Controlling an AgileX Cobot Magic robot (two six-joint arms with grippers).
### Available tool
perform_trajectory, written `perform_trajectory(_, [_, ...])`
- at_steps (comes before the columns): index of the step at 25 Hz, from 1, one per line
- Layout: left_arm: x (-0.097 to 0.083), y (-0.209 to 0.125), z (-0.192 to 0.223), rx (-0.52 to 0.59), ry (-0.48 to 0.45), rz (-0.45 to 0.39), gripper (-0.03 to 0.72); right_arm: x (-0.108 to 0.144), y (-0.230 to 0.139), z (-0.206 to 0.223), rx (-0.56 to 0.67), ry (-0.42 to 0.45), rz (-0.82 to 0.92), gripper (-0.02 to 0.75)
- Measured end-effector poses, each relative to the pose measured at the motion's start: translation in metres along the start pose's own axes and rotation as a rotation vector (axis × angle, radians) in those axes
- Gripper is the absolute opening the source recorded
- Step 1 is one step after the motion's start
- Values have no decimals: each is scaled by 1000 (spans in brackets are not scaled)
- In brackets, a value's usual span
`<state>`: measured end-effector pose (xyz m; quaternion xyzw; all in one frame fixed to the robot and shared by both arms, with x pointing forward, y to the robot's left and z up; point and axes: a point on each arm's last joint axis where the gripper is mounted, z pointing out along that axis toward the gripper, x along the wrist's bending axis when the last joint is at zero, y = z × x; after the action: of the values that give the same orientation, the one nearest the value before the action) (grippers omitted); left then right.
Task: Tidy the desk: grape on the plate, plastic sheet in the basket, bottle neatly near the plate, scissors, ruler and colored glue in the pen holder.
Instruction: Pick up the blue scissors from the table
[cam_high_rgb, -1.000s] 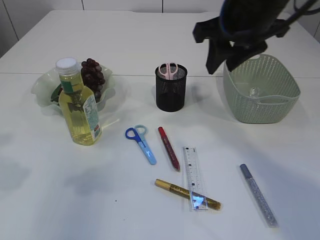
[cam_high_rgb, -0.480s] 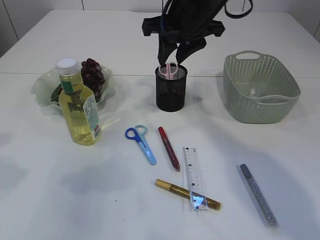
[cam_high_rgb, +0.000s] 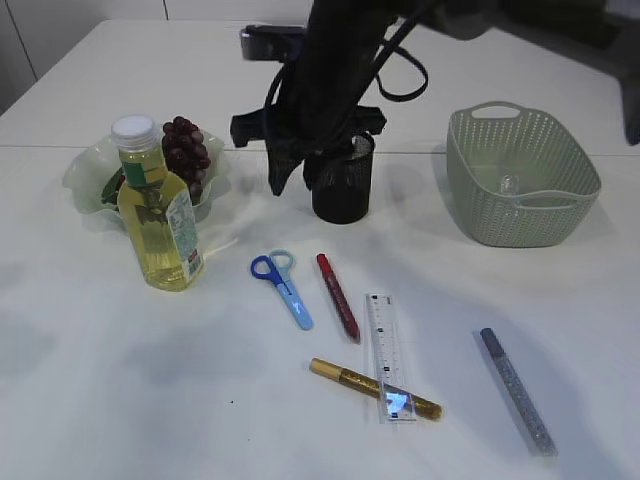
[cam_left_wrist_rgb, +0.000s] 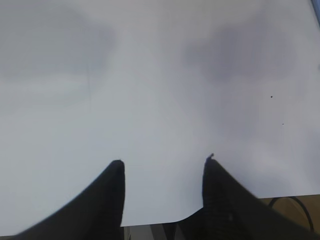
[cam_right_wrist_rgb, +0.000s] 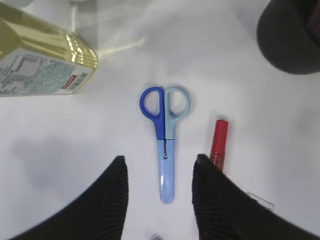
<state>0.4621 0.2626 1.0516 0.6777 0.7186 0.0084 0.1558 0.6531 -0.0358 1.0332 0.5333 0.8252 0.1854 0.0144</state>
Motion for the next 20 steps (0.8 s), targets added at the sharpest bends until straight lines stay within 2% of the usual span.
perform_trajectory(6, [0,0,0,-1,0,0,372,20,-8,35,69,0,-42,347])
perform_trajectory(20, [0,0,0,-1,1,1,372,16,-14,77,140,-41,-53,328])
